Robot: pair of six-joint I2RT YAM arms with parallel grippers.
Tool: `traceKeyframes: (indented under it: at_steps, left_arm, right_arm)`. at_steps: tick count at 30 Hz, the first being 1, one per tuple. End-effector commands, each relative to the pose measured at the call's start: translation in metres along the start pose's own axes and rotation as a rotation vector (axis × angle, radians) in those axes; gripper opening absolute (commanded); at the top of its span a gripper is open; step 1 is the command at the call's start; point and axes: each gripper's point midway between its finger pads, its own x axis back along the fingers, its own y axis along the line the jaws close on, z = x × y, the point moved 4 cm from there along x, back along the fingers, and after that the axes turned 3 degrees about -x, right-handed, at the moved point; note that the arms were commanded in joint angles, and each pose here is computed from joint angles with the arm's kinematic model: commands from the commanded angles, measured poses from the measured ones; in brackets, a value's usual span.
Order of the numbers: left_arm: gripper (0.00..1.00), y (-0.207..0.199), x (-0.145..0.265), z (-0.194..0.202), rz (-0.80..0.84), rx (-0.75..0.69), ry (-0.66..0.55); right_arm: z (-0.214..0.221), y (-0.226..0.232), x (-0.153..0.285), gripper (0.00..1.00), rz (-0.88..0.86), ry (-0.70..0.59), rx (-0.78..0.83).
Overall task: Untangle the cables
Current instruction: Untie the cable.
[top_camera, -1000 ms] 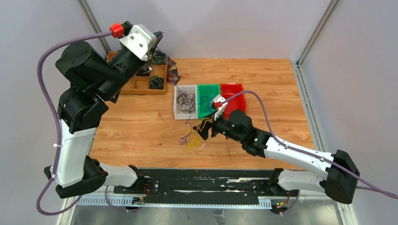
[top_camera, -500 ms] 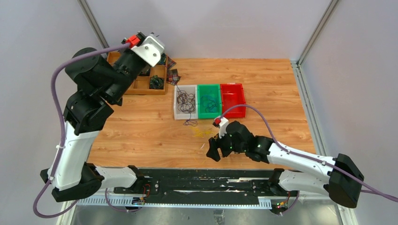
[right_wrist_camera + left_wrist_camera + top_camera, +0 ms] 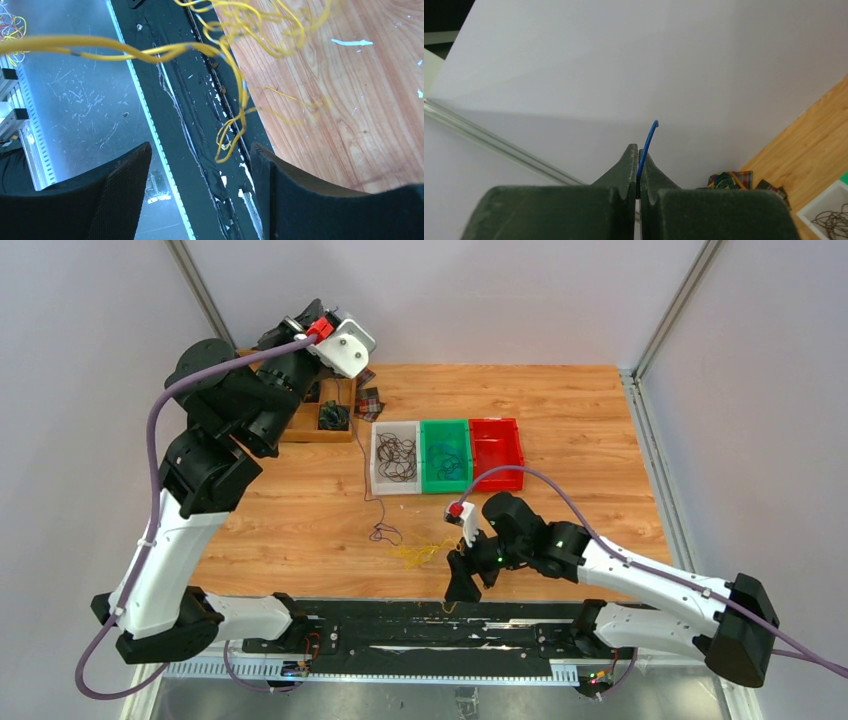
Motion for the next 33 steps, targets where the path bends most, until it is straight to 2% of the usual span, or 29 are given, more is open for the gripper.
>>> traceKeyframes:
  at_steps: [1,5,9,12,15,21,27,33]
  left_arm:
    - [0.01,0.012,-0.001,0.011,-0.087,-0.130,0.082]
    - [0.01,0.013,0.000,0.029,-0.104,-0.304,0.162]
    - [0.01,0.013,0.003,0.066,-0.089,-0.460,0.288]
    - [0.01,0.035,0.012,0.105,-0.107,-0.526,0.417]
    - [0.01,0.053,0.024,0.138,-0.135,-0.580,0.504]
    - [0.01,0.057,0.047,0.159,-0.109,-0.571,0.553]
    - [0.01,0.087,0.062,0.150,-0.194,-0.624,0.573]
    - [0.00,0.120,0.071,0.135,-0.281,-0.672,0.587]
  right_arm:
    - [-0.007,0.017,0.021,0.72,-0.029,-0.026,0.055]
    - [-0.014,0.029,0.037,0.73,-0.052,-0.093,0.084]
    - [-0.024,0.040,0.061,0.73,-0.046,-0.189,0.130]
    - [-0.026,0.032,0.078,0.75,0.054,-0.267,0.161]
    - [-0.022,0.005,0.088,0.78,0.256,-0.287,0.151]
    - [-0.021,-0.039,0.092,0.80,0.574,-0.206,0.090]
    - [-0.008,-0.081,0.106,0.80,0.943,-0.051,0.021]
    - [-0.014,-0.109,0.125,0.80,1.294,0.077,0.036]
